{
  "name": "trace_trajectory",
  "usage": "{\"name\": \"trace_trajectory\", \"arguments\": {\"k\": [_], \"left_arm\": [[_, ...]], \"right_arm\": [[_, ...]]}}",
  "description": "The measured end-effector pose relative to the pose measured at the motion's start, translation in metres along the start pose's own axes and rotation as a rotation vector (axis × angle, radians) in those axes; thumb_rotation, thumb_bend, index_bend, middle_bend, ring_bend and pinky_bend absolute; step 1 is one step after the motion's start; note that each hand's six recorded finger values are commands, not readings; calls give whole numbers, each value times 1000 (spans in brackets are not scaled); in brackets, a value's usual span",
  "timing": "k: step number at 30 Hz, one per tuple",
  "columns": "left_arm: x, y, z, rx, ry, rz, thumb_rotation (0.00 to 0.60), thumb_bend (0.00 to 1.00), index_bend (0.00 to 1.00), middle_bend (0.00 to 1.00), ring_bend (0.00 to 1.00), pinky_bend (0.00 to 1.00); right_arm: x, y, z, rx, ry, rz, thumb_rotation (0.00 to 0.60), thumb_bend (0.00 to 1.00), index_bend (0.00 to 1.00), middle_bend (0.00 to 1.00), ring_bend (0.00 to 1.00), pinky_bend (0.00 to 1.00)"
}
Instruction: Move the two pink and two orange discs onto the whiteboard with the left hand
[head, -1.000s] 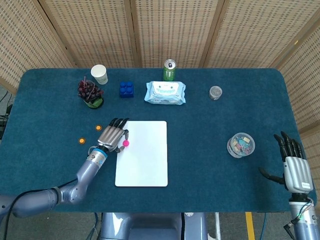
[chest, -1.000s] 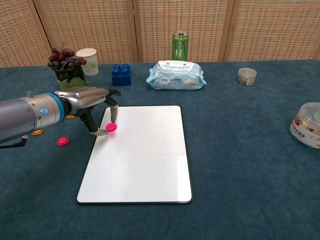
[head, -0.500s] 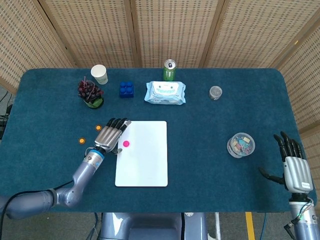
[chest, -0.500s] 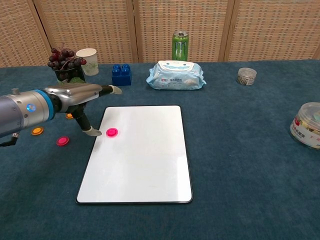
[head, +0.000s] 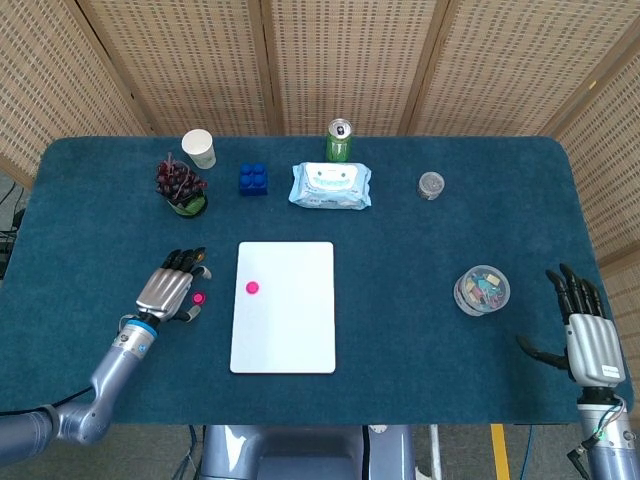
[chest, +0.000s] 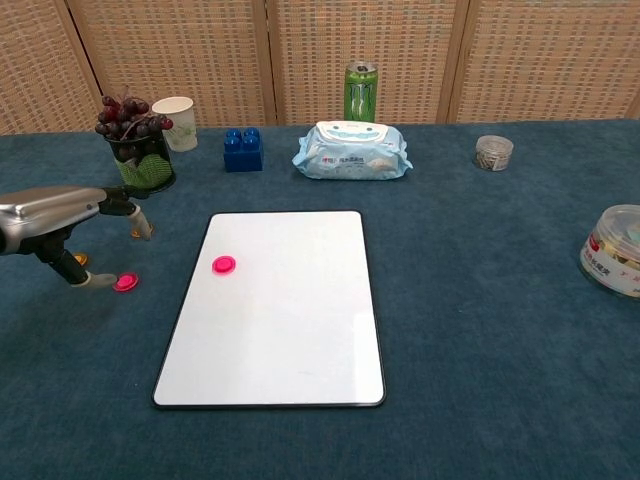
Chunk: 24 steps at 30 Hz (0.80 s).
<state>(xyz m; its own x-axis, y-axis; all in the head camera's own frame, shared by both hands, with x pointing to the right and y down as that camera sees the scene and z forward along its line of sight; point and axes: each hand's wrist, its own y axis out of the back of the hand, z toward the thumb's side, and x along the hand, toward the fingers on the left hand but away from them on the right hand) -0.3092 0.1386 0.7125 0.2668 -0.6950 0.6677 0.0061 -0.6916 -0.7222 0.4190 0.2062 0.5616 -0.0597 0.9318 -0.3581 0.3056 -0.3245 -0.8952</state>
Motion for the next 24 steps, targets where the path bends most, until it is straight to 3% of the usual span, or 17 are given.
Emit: {"name": "trace_trajectory", "arguments": {"k": [7, 24], "left_arm": [[-1, -11, -14, -1, 19, 4, 600, 325, 305, 0, 0, 0], [11, -26, -17, -6, 39, -26, 600, 337, 349, 0, 0, 0]], "right_arm": [[0, 0, 0, -2, -2, 2, 600, 234, 0, 0, 0, 0], [0, 0, -1, -6, -3, 5, 600, 234, 0, 0, 0, 0]]}}
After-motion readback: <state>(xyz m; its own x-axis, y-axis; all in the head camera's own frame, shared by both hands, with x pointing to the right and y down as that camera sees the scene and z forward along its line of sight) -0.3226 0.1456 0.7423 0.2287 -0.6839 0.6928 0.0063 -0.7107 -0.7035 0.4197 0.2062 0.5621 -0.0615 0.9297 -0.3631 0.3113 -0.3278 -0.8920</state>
